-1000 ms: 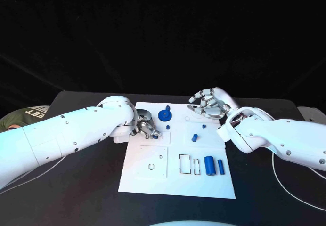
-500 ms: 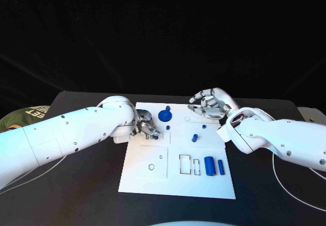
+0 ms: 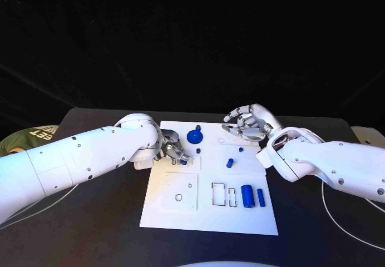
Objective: Assemble the parts on the task board
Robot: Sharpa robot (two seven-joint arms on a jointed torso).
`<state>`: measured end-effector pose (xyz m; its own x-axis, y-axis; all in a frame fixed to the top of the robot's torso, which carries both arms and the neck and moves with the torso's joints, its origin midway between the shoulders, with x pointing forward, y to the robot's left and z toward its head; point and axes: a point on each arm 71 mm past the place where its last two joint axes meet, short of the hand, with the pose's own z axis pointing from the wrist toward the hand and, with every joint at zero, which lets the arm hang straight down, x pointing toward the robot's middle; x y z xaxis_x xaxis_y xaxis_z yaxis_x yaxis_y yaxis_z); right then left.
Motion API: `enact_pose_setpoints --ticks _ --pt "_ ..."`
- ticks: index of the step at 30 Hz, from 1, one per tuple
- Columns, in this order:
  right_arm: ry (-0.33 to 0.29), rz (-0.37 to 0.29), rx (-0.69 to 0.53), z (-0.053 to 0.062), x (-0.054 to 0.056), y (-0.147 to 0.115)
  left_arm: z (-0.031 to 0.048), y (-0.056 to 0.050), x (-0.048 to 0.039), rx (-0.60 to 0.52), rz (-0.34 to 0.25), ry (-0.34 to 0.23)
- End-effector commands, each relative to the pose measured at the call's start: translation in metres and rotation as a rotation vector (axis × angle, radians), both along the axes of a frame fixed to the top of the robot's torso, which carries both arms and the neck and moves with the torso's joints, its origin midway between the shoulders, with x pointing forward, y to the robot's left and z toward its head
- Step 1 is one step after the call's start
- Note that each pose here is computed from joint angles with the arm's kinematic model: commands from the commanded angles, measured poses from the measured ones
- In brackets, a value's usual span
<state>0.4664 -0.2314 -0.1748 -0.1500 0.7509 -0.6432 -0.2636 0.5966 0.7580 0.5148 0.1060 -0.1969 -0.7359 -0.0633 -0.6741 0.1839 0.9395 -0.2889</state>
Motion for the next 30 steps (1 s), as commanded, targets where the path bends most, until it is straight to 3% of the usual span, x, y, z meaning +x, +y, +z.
enact_pose_setpoints --ticks 1,30 --pt "-0.005 0.009 -0.003 -0.0003 -0.0005 0.0007 -0.0016 0.0001 -0.0011 0.0 0.004 0.003" --pt "-0.002 0.008 -0.001 -0.0015 -0.0003 0.0001 0.0064 0.0007 -0.0048 -0.046 0.017 -0.018"
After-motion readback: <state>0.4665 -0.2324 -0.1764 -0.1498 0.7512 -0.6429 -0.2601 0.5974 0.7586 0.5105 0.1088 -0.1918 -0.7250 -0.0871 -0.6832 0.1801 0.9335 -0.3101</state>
